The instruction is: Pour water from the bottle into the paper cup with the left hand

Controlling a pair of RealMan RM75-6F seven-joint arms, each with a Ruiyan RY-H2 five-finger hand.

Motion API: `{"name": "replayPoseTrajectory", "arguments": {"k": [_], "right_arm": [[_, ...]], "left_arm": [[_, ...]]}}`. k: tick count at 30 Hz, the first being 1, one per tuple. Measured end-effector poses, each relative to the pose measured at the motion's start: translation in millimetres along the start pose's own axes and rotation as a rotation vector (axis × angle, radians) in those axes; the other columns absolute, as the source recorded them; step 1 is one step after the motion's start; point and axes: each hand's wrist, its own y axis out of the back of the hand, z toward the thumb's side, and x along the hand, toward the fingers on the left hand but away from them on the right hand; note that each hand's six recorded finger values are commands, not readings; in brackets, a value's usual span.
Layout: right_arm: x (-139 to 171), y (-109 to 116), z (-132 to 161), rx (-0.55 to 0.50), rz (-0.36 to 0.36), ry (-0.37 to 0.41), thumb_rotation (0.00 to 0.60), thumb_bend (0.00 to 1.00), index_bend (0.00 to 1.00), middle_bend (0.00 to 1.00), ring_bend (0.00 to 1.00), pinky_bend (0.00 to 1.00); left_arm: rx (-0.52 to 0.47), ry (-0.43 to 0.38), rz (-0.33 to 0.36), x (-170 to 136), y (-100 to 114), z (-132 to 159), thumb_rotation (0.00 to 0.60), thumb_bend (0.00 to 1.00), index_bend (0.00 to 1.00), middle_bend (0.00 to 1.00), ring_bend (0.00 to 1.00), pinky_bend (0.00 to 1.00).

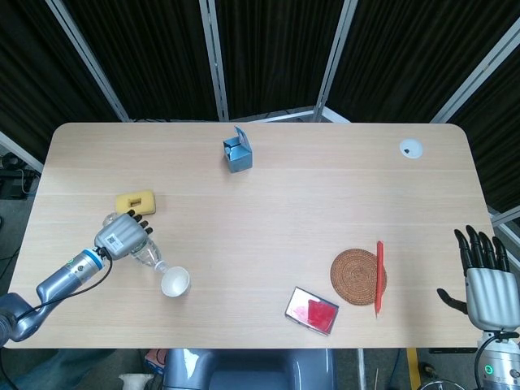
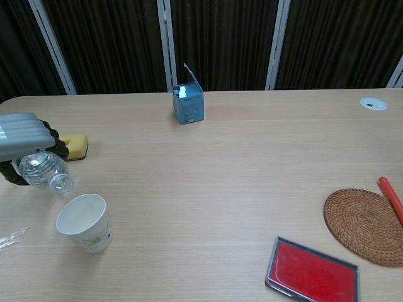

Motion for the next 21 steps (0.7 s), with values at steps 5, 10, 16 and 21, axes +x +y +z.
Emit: {"name": "replayPoseTrajectory", "arguments": {"k": [5,10,16,21], "right_arm": [[-0.4,-0.7,-0.4,0.001,0.002,-0.002,0.600,0.00,0.00,0.00,0.00,0.00],[-0.6,-0.6,-0.8,0.000,0.002,-0.004,0.600,0.00,0.00,0.00,0.00,0.00],[-0.4,-0.8,-0.7,0.004,0.002,-0.003,0.600,0.00,0.00,0.00,0.00,0.00],[-0.3,-0.6,-0.7,0.003,0.002,-0.004,0.600,0.00,0.00,0.00,0.00,0.00]], "left_arm": [[0.032,-0.016,0.012,0.6,-0.9,4.8,0.600,0.48,0.68,0.50,0.37,0.41],[0.032,-0.019,0.016,1.9,-1.0,6.9,0.600,0.48,0.68,0.50,0.37,0.41],[0.041,-0.019,0.024,2.8,0.8,7.5,0.600,0.48,0.68,0.50,0.37,0.41],[0.062,-0.018,0.037,3.0,3.6,6.6,0.600,0.48,0.68,0.51,0.37,0.41]]}}
